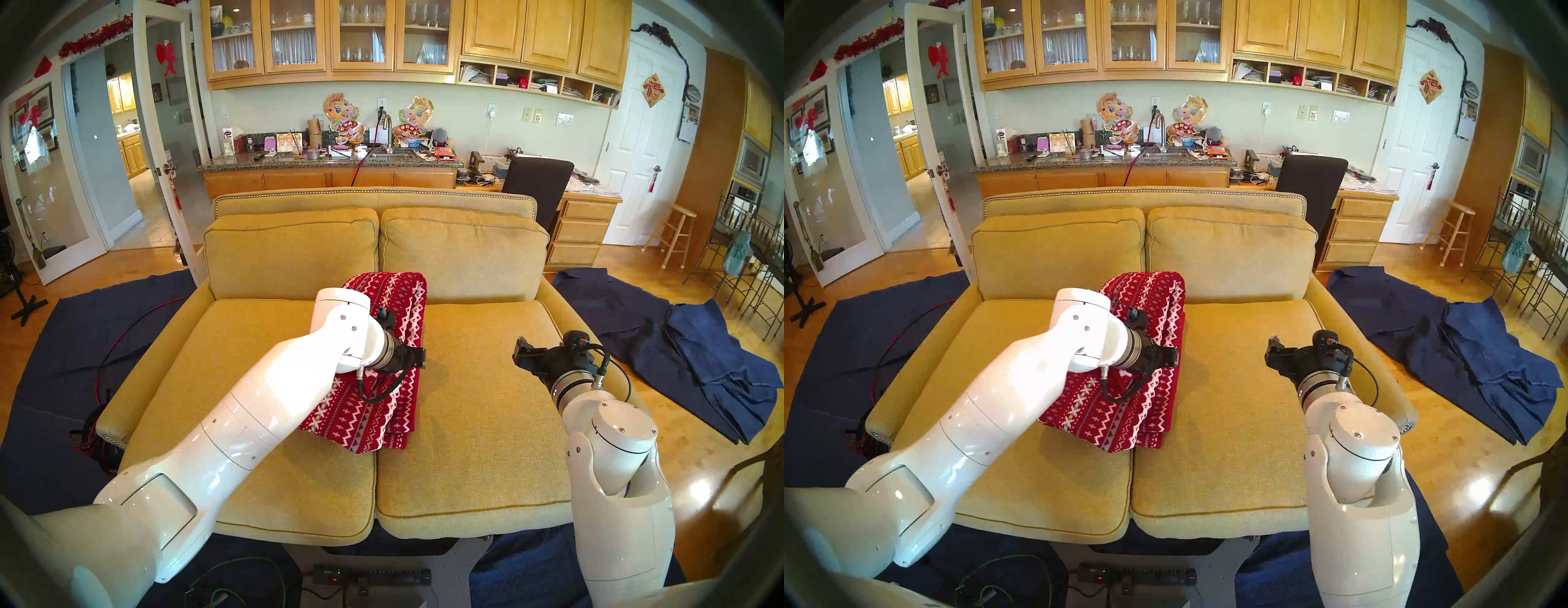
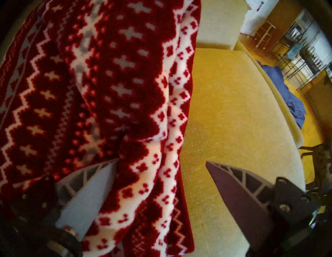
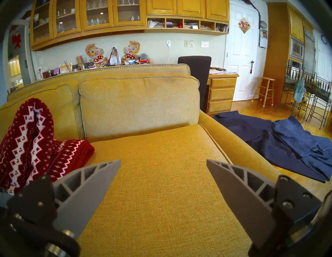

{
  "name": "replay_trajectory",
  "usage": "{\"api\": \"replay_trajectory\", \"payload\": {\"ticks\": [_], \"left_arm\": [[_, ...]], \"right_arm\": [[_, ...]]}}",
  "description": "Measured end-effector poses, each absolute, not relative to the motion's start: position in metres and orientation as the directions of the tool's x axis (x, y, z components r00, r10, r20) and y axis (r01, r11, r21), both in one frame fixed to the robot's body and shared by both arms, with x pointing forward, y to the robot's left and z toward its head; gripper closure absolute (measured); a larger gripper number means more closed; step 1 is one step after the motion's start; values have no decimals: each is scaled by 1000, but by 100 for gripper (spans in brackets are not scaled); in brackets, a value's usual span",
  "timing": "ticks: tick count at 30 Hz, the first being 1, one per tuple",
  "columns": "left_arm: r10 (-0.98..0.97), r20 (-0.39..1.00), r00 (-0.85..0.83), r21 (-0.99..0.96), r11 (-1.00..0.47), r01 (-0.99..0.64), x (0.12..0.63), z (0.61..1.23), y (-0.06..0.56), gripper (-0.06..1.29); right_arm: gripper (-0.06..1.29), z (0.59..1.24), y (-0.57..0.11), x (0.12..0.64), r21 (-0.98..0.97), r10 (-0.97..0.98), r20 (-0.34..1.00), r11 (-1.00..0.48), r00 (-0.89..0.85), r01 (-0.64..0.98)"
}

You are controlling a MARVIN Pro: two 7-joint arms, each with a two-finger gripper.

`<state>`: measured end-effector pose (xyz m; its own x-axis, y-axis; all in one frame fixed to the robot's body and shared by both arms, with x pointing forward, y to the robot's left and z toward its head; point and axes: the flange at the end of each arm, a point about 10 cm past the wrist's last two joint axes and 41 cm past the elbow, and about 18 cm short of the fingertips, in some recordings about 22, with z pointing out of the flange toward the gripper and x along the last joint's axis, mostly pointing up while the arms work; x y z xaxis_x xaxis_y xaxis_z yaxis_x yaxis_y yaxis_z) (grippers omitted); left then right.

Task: Fold the blanket in half twice

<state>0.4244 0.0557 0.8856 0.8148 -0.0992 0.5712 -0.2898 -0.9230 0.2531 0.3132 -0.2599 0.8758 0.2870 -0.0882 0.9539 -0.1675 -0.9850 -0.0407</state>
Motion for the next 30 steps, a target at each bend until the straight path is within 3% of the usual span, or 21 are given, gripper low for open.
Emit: {"api": "replay_trajectory", "payload": {"ticks": [16, 30], "left_arm": [[-103, 564, 819, 338, -876, -343, 407, 912, 71, 5], [-42, 619, 785, 341, -885, -316, 423, 948, 103, 5]], "right_arm": [[-1, 876, -260, 313, -41, -88, 954, -985, 287, -167], [-1, 876, -260, 313, -41, -88, 954, -985, 287, -167]]}}
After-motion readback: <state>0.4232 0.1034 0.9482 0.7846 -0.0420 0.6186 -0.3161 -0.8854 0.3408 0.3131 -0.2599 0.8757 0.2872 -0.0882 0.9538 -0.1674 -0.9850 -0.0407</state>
